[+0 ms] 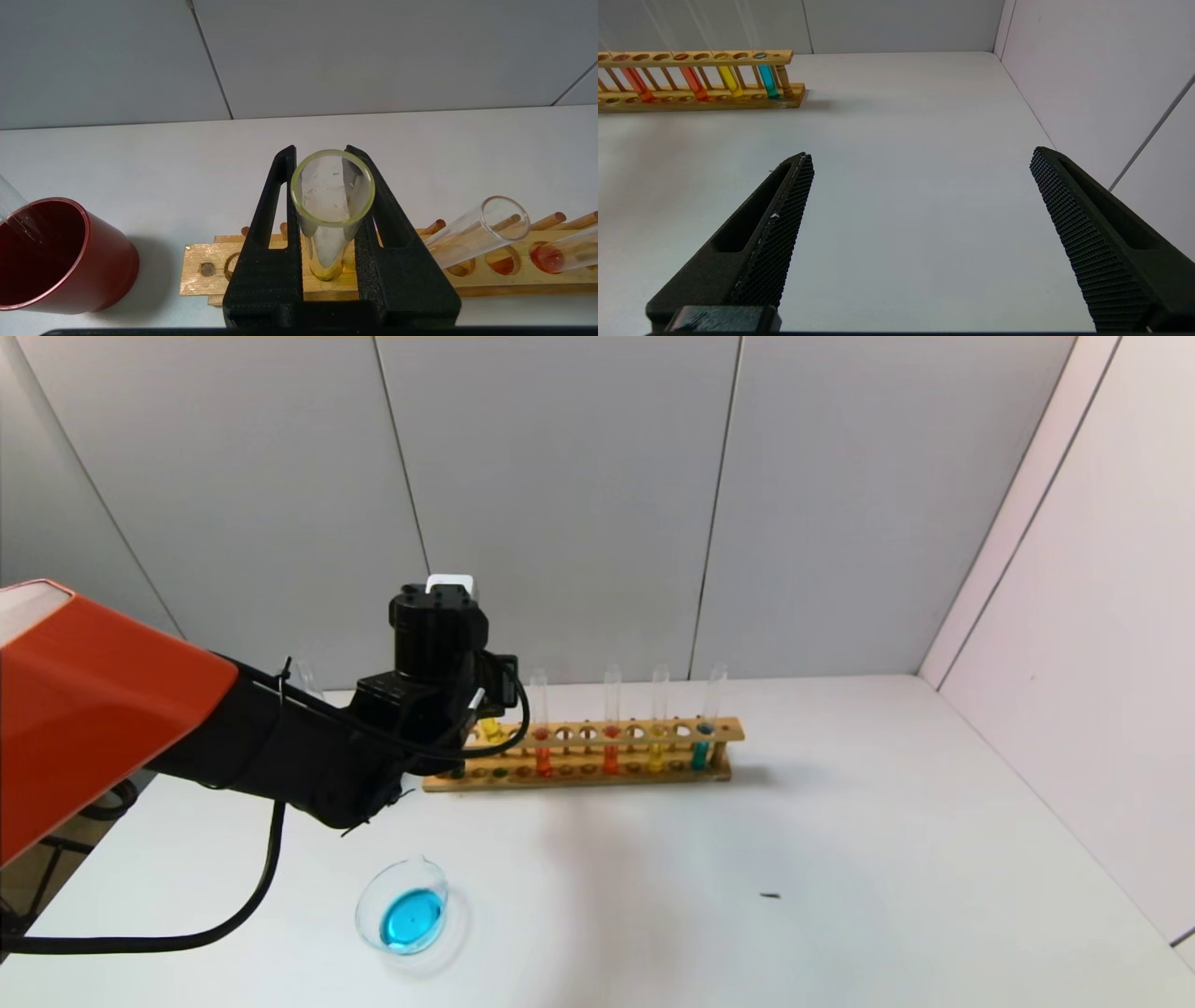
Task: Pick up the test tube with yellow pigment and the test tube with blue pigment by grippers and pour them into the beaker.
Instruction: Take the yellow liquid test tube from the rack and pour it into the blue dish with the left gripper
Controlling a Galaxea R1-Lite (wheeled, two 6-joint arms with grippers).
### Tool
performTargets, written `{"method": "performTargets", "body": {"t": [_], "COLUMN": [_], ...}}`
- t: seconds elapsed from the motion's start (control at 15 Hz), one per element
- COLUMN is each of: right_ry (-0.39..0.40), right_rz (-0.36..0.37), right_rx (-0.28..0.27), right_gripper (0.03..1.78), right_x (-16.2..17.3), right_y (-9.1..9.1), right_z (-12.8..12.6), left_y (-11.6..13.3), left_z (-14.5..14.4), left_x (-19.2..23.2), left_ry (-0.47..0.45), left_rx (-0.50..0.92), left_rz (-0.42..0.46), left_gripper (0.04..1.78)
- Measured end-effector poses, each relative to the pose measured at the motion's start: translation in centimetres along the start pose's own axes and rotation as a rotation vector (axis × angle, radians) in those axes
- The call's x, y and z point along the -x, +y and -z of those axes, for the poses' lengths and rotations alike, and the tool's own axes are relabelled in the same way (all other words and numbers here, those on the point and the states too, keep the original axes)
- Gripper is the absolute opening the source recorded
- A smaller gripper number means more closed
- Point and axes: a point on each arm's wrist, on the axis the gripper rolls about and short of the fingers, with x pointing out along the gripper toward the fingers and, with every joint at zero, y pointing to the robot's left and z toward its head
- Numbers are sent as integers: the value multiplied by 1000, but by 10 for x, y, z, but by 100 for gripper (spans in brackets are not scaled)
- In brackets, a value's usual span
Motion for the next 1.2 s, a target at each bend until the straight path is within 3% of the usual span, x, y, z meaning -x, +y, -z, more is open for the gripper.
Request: {"method": "performTargets", "body": {"t": [0.73, 1.2], "right_ry": [0, 0], "right_rz": [0, 0], "right_rx": [0, 0], "right_gripper": [170, 170], "right_x": [0, 0], "right_y": [0, 0], "right_z": [0, 0], "left_y": [-4, 13], "left_z": [-34, -49], "left_x": [2, 43], "left_ry": [-32, -4], "left_rx": [-75, -90], "left_rz": [3, 9], "left_gripper": [35, 35]}}
